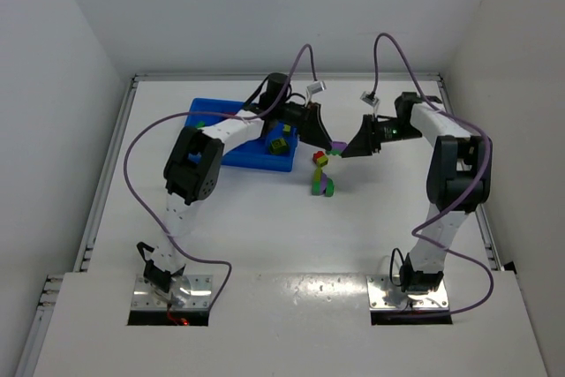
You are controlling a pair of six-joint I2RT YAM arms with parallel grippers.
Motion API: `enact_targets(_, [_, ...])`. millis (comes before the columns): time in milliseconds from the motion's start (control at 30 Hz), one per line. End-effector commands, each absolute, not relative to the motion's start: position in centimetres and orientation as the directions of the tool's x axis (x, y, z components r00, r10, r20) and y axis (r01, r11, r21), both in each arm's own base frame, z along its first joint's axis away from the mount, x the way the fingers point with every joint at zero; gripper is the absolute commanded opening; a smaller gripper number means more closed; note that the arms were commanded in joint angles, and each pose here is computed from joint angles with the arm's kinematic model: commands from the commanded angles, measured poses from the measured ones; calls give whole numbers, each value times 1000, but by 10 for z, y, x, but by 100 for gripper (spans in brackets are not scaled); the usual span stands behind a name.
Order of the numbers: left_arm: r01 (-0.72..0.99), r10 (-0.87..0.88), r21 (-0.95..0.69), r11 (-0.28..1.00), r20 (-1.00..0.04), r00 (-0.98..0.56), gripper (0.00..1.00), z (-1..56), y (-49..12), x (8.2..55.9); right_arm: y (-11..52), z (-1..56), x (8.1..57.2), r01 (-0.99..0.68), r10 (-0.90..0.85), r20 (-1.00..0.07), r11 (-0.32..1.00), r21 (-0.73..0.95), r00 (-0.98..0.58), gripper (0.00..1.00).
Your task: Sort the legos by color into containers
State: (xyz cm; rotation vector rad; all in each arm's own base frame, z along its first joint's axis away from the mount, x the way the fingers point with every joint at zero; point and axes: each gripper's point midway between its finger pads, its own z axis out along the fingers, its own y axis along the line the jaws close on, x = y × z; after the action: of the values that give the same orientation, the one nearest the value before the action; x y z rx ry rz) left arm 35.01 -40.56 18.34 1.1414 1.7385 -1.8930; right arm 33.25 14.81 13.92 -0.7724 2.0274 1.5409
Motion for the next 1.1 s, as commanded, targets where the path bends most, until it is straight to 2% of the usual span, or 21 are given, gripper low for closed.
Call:
enact_targets(0, [764, 241, -569, -303, -822, -517, 53, 235, -416, 338, 149, 153, 332, -800, -219, -770, 194, 567, -599, 3])
enact_targets(100, [769, 245, -558, -313, -829, -502, 66, 235, -419, 334, 149, 153, 331, -813, -250, -774, 202, 546, -582, 3])
enact_targets(200, [764, 262, -562, -316, -826, -499, 73, 230, -422, 328, 149, 157, 336, -824, -250, -785, 202, 530, -566, 3])
enact_targets(467, [752, 287, -586, -300, -808, -515, 73, 221, -423, 322, 148, 167, 346, -840, -261, -800, 217, 497, -541, 3])
enact_targets(567, [752, 287, -586, -300, -808, -515, 64, 220, -423, 323, 151, 169, 348, -851, -266, -809, 209, 482, -523, 3])
enact_targets(600, [758, 283, -586, -288, -808, -517, 55, 220, -424, 325, 151, 169, 348, -851, -266, -809, 209, 481, -523, 3])
enact_targets(733, [758, 283, -586, -288, -808, -517, 35, 220, -424, 325, 156, 171, 344, -859, -283, -812, 199, 472, -511, 3])
enact_targets(800, [753, 287, -593, -285, -803, -523, 35, 215, -424, 325, 154, 168, 342, -859, -298, -806, 210, 468, -512, 3])
enact_targets(933, [750, 288, -592, -294, -803, -522, 60, 217, -424, 324, 157, 165, 341, -860, -309, -803, 207, 465, -509, 3])
enact_targets(1067, [750, 286, -592, -294, -803, -522, 63, 220, -425, 325, 156, 161, 339, -855, -316, -795, 212, 473, -518, 3])
